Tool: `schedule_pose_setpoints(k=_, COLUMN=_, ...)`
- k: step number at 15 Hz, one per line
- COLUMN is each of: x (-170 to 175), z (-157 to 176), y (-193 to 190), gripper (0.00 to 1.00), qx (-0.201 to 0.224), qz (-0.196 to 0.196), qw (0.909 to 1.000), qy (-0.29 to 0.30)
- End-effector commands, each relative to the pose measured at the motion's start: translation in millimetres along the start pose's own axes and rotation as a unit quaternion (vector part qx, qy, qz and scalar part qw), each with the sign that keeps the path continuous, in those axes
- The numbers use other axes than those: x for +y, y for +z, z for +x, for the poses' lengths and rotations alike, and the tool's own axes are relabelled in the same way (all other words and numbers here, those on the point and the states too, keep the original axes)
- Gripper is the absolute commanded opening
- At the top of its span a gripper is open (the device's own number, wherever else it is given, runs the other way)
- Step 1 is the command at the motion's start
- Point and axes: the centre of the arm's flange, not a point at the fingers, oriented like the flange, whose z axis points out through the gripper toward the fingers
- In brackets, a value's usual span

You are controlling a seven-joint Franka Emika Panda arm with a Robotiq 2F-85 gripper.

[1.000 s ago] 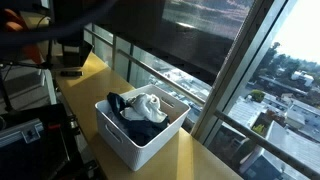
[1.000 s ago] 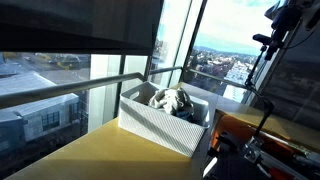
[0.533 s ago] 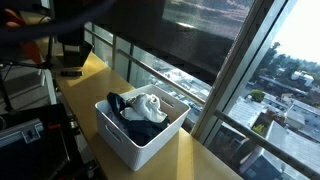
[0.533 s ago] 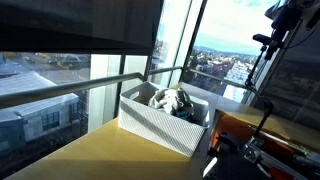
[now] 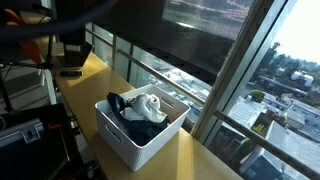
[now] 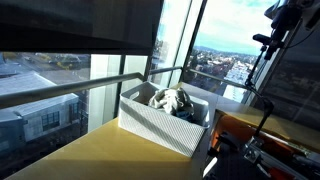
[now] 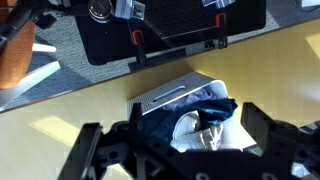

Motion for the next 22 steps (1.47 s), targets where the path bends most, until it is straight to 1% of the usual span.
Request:
schedule_pose_setpoints(k=1, x=-22.9, z=24.2, y=0.4, gripper=1.00, qx=0.002, qz=-0.015, qw=0.9991, qy=-0.039)
schedule_pose_setpoints(k=4, x=-54.8, z=55.0, y=16.9, gripper=1.00, qx=0.010, qz=-0.035, qw=0.9947, qy=-0.096)
schedule_pose_setpoints(k=8, x=-93.0, z=106.1, y=39.0, gripper=1.00, qx=0.043, qz=-0.054, qw=0.9830, qy=-0.170)
schedule_pose_setpoints(k=11, x=-111.5, z=142.6, y=52.6, gripper=1.00, qx=0.068, qz=-0.064, qw=0.9736, qy=-0.208)
schedule_pose_setpoints(k=12, x=-116.0, z=154.4, y=57.9, gripper=1.00, qx=0.075, qz=-0.067, qw=0.9706, qy=-0.219)
schedule_pose_setpoints(k=16, x=-129.7, z=204.1, y=91.4, gripper=1.00, qx=0.082, qz=-0.071, qw=0.9621, qy=-0.250)
schedule_pose_setpoints(k=19, x=-131.9, z=240.0, y=128.6, gripper=1.00, qx=0.076, qz=-0.066, qw=0.9600, qy=-0.261)
schedule_pose_setpoints(k=22, x=-128.2, z=262.9, y=173.4, gripper=1.00, qx=0.060, qz=-0.065, qw=0.9600, qy=-0.266)
